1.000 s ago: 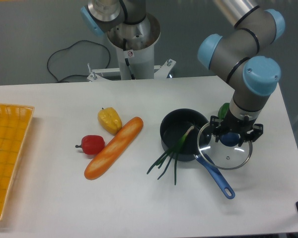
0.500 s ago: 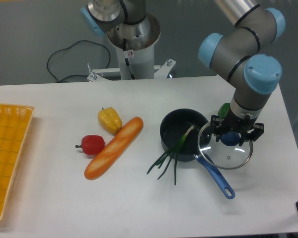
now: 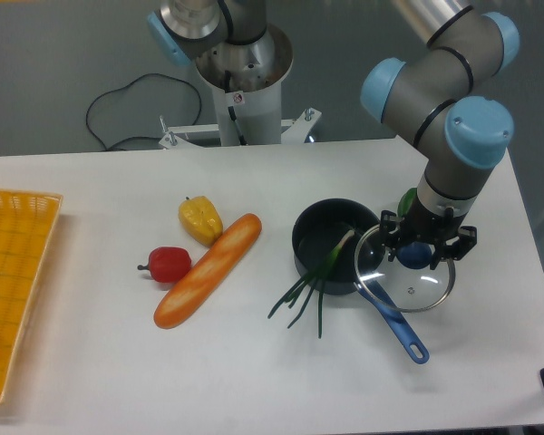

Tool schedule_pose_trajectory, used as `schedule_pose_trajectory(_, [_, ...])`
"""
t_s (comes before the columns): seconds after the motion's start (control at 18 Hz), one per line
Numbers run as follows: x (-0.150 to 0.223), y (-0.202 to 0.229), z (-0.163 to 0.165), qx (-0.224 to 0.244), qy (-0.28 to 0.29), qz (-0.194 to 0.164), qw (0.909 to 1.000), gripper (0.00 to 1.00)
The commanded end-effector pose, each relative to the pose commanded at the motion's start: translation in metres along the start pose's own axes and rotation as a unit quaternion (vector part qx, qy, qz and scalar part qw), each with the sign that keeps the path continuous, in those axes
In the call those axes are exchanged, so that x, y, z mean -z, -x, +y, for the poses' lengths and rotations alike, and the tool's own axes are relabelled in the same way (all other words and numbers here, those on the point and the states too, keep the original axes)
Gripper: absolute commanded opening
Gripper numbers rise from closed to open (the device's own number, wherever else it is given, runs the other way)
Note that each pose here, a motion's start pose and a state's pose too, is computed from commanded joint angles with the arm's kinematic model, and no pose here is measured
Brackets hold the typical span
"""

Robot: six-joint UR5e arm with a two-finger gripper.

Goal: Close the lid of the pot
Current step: 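Carry the glass lid over the saucepan rim and lower it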

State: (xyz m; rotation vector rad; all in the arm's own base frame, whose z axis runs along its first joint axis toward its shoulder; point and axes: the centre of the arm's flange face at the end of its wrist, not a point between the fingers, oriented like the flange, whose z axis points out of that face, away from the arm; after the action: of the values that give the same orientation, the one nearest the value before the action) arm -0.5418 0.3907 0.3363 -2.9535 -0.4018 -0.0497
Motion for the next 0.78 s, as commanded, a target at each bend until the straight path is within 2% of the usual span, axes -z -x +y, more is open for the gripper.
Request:
schedule_pose_trajectory(0.28, [-0.004,-0.015,0.007,0.000,-0.009,0.020,0.9998,0.60])
schedule_pose_trajectory(0.78, [0.012,-0.038,0.007,0.007,-0.046,0.043,0.9980,0.60])
